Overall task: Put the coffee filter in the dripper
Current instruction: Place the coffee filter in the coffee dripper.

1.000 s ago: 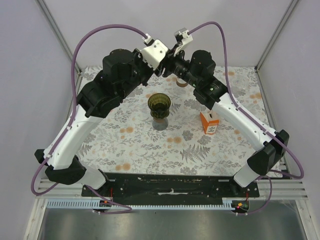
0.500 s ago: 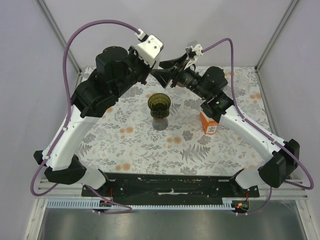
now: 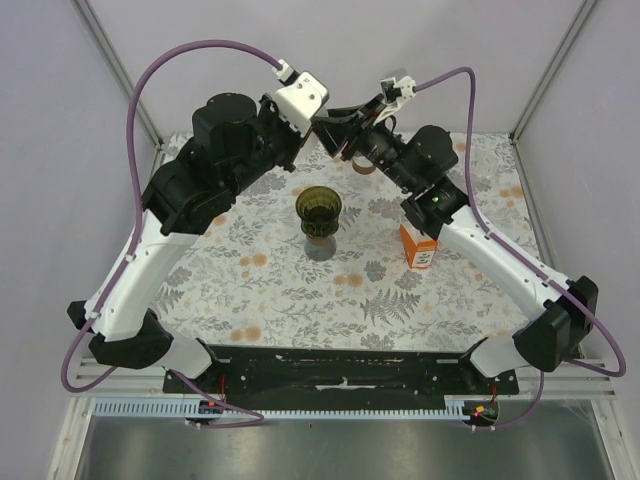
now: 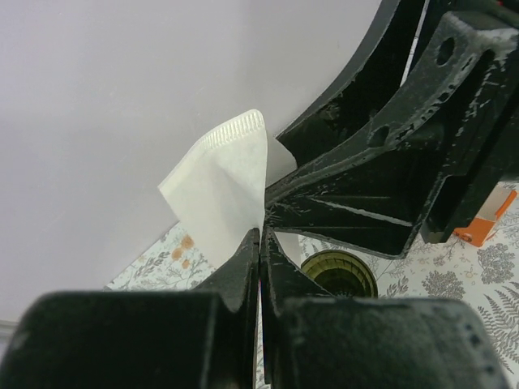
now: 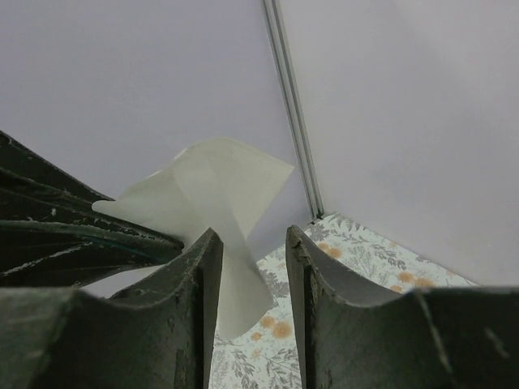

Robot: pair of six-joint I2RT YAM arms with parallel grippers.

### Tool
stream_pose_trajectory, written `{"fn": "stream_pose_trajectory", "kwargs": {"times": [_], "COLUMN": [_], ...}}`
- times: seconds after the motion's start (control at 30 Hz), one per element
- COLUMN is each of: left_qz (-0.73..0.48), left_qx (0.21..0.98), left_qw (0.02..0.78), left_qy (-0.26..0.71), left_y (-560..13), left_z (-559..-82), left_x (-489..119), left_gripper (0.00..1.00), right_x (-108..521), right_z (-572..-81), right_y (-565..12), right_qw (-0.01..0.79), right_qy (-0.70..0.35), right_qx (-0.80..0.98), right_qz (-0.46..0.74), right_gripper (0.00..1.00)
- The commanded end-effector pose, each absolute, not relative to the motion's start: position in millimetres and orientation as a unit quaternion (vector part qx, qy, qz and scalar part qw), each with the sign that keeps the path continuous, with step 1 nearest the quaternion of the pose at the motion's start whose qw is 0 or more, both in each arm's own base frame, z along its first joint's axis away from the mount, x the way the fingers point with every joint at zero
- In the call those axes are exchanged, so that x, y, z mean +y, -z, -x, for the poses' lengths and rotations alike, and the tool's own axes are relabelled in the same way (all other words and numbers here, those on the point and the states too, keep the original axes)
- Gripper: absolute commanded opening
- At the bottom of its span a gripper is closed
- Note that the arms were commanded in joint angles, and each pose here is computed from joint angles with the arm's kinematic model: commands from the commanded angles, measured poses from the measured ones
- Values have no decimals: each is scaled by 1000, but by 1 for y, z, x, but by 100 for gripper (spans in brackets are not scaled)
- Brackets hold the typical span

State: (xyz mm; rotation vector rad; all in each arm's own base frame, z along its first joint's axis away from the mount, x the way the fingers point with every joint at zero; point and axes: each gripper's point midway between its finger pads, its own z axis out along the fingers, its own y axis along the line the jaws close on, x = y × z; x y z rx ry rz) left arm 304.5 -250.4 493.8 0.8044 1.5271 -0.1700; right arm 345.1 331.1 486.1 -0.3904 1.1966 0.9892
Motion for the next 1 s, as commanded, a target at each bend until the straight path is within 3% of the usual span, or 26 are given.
{"fn": "stream_pose_trajectory", "kwargs": {"times": [0.0, 0.1, 0.23, 0.3, 0.7, 0.97], "left_qz": [-341, -334, -321, -310, -361, -418], "left_qx": [668, 665, 670, 675, 706, 753], "left_qw": [654, 660, 665, 669, 609, 506], "left_qy": [97, 97, 72, 44, -21, 44], "left_y": [-505, -510, -511, -509, -451, -387], "left_z": [-302, -304, -310, -318, -336, -328], "left_x": [-255, -254, -245, -233, -220, -227], "left_gripper": [2, 2, 2, 2, 2, 2], "right_x": [336, 339, 328, 314, 293, 295], "right_z": [-340, -342, -353, -361, -364, -338], "right_y": [-513, -512, -502, -491, -419, -371], "right_qw": [707, 704, 708, 710, 625, 534], "right_qy": [-459, -458, -422, -386, -294, -305], "right_qx": [509, 515, 545, 573, 699, 757], "right_qz": [173, 172, 150, 138, 183, 220], "right_gripper": [44, 39, 8, 0, 0, 0]}}
